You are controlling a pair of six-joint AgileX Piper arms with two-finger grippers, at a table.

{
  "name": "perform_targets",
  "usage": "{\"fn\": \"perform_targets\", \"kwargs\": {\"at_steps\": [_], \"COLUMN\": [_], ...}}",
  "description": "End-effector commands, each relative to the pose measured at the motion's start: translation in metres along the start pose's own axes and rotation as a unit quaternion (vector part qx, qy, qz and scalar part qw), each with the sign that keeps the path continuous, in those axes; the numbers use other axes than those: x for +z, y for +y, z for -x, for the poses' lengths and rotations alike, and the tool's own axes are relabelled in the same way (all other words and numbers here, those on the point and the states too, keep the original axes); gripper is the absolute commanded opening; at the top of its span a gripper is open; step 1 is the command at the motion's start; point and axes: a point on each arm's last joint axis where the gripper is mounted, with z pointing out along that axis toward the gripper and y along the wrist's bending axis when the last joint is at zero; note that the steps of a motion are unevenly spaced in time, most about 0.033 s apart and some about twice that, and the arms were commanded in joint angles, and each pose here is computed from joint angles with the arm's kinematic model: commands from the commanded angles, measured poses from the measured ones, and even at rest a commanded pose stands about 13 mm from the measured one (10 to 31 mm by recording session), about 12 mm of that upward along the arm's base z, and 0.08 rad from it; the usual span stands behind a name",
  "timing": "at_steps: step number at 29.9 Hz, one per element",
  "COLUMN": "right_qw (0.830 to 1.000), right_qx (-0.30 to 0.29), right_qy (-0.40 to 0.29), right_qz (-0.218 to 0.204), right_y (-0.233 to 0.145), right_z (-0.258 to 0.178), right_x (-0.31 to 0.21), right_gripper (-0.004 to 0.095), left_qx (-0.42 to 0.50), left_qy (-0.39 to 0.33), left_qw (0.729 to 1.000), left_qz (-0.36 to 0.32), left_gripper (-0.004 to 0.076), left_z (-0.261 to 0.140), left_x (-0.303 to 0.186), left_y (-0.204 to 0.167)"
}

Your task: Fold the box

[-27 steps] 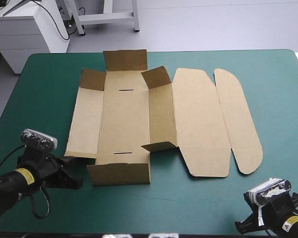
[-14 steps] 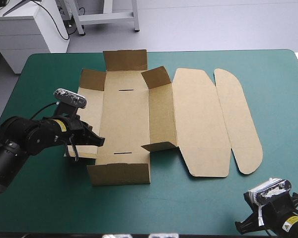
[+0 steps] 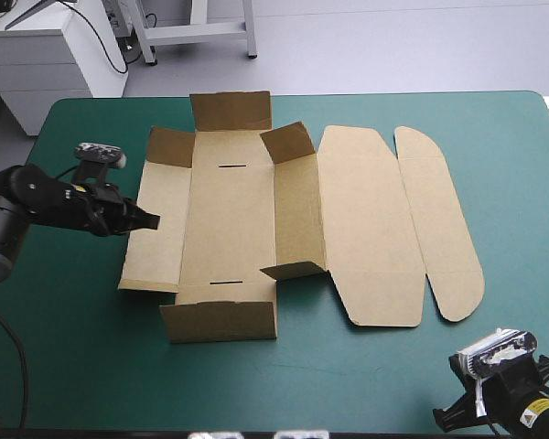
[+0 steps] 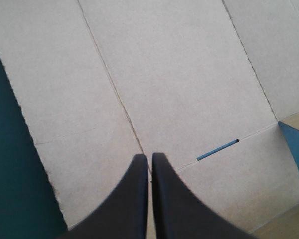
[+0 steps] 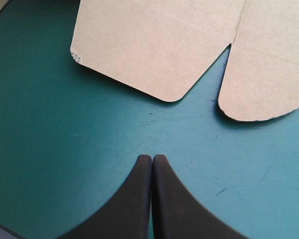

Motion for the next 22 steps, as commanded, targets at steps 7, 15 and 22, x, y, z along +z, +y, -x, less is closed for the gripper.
{"fn": "perform_targets", "kwargs": {"at_steps": [7,15,22], "right_qw": [0.999,0.999,0.999], "right_qx": [-0.001,-0.001,0.0], "right_qy": [-0.034,-0.034,-0.034], "right_qz": [-0.004,-0.004,-0.004], "right_y": [-0.001,-0.001,-0.001], "right_z": [0.011,0.011,0.011], "right_x": [-0.004,-0.004,-0.004], "right_gripper": [-0.002,-0.002,-0.002], "left_qx": [-0.106,-0.123,-0.152], "left_qy": [-0.083,-0.067,-0.032], "left_qw": [0.986,0.989,0.986], "left_qz": [-0.094,-0.054,-0.067], "left_gripper": [0.0017,0.0017,0.0085], "left_z": [-0.008,-0.021,-0.024], "left_x": [-0.042,-0.044,-0.021], "left_y": [0.068,0.095,0.114]}}
